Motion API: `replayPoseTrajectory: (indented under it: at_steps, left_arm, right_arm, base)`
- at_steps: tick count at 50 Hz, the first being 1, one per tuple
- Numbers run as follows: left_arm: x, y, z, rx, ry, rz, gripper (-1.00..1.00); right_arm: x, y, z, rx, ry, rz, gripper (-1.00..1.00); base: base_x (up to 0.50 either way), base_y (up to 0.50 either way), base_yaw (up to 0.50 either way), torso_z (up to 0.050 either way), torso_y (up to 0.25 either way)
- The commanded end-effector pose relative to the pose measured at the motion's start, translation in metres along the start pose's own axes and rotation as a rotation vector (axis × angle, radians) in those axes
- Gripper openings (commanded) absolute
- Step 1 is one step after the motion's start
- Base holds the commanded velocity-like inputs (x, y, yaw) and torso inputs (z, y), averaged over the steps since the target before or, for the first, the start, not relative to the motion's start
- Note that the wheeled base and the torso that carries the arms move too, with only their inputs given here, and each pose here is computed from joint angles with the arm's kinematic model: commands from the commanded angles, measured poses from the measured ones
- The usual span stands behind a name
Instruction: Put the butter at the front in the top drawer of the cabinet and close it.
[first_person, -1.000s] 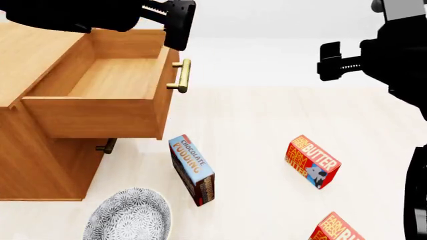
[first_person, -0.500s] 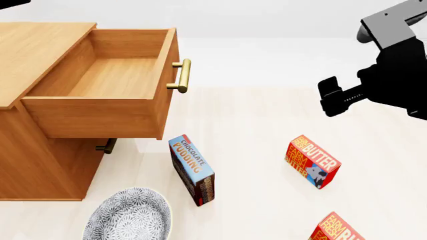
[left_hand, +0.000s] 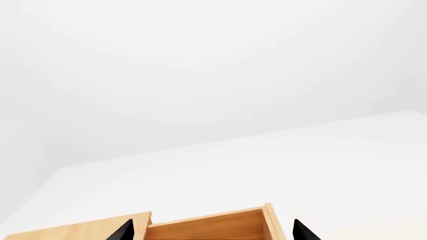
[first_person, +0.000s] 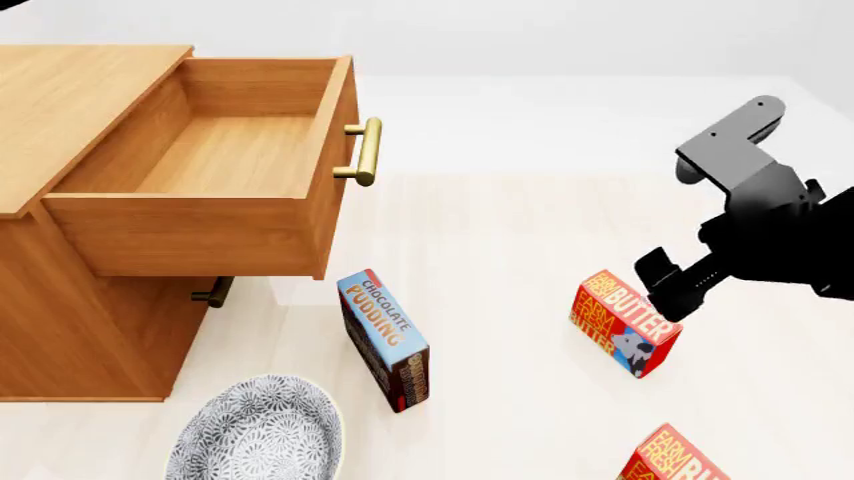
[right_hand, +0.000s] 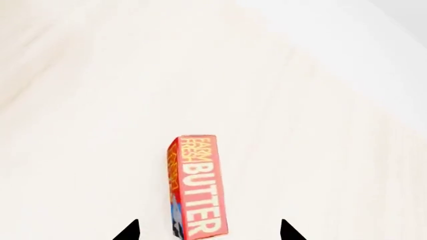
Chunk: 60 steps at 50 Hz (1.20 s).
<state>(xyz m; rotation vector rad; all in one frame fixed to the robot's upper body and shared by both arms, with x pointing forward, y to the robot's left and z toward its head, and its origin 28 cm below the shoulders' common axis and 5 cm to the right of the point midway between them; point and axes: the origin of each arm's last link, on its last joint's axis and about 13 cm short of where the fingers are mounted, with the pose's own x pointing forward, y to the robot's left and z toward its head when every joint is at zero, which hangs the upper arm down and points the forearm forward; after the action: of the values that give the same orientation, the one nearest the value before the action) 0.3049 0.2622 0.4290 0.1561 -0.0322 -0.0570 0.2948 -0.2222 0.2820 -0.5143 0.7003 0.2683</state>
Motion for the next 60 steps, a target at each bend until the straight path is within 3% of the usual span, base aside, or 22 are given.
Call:
replayPoseTrajectory:
  at_steps: [1, 33, 60]
  left_arm:
    - [0.000, 0.000, -0.001, 0.016, 0.005, 0.016, 1.00]
    - [-0.001, 0.001, 0.000, 0.041, 0.021, 0.055, 1.00]
    - [0.000, 0.000, -0.001, 0.027, -0.030, 0.069, 1.00]
  right_arm:
    - [0.017, -0.002, -0.014, -0.014, 0.050, 0.024, 1.00]
    - [0.077, -0.010, -0.029, 0.004, 0.116, 0.003, 1.00]
    - [0.090, -0.007, -0.034, 0.017, 0.129, 0.021, 1.00]
  base:
    - [0.00, 0.00, 0.00, 0.000, 0.000]
    - [0.00, 0.00, 0.00, 0.000, 0.000]
    - [0.00, 0.00, 0.00, 0.000, 0.000]
